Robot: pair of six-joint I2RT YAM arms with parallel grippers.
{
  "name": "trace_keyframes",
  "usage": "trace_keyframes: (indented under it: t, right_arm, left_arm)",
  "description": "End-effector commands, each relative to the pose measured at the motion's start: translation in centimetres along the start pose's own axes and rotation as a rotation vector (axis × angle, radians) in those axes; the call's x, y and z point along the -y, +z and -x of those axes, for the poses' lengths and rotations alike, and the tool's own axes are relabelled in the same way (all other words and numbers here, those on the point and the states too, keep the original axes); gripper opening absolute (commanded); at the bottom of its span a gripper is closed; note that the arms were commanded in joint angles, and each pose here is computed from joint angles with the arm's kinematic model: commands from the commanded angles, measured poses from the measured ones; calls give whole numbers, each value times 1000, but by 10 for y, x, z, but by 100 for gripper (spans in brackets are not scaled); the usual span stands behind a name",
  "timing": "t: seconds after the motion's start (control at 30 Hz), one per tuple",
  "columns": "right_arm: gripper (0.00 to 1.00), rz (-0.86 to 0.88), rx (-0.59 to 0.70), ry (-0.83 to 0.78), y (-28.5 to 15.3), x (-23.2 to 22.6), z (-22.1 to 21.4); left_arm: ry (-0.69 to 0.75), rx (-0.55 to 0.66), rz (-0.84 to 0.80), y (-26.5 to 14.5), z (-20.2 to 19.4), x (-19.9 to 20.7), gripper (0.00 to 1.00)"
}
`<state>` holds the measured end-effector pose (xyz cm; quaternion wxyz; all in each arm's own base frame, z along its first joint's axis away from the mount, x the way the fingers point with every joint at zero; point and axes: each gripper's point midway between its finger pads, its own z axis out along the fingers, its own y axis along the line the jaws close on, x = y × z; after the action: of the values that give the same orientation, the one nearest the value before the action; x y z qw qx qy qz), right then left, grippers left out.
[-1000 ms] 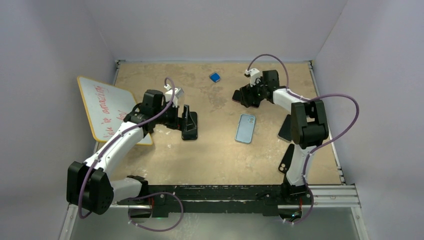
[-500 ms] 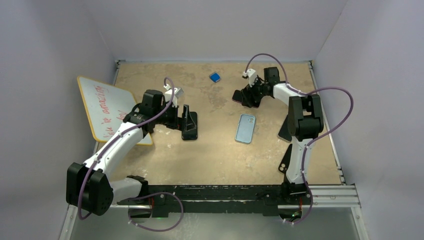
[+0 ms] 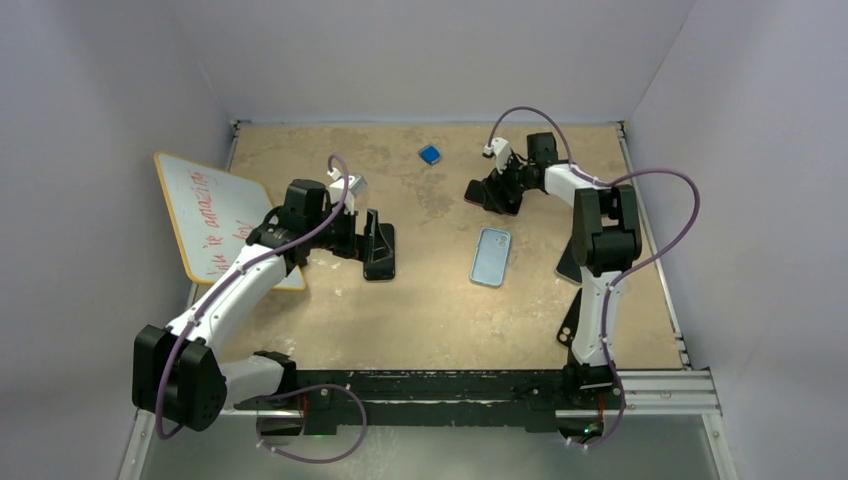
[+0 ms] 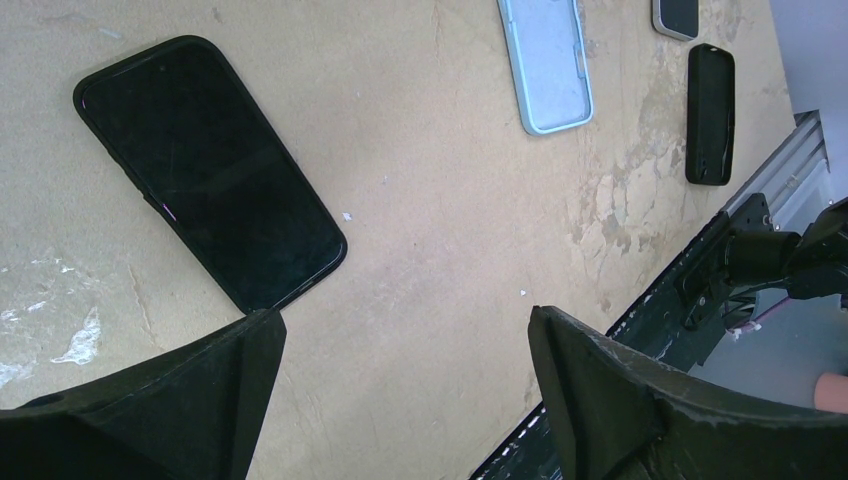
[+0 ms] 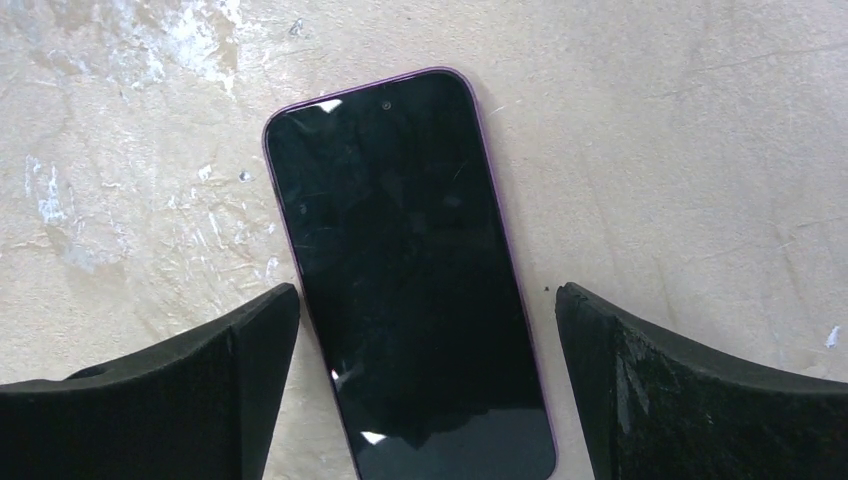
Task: Put the phone into the phone case
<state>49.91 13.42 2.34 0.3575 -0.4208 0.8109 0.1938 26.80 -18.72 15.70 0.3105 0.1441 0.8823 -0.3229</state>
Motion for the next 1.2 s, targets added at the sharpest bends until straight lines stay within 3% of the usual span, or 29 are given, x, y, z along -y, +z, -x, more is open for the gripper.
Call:
trace_keyframes:
  t: [0.0, 0.17, 0.33, 0.63, 1.0, 1.17]
  right_arm:
    - [95, 46, -50, 13, 4, 0, -6]
    - [85, -66, -105, 19, -2, 10, -16]
    - [69, -259, -26, 67, -23, 25, 1]
    - [62, -368, -121, 246, -41, 24, -20]
    - [64, -448, -208, 428, -67, 1, -47]
    - [63, -442, -152, 531, -69, -9, -38]
  left_arm:
    - [40, 36, -13, -2, 9, 2, 97]
    - [28, 43, -8, -3, 11, -2, 98]
    - [25, 46, 5, -4, 12, -4, 98]
    - [19, 65, 26, -8, 15, -9, 100]
    - [-20, 46, 102, 1, 12, -20, 98]
    - [-59, 32, 91, 19, 16, 3, 91]
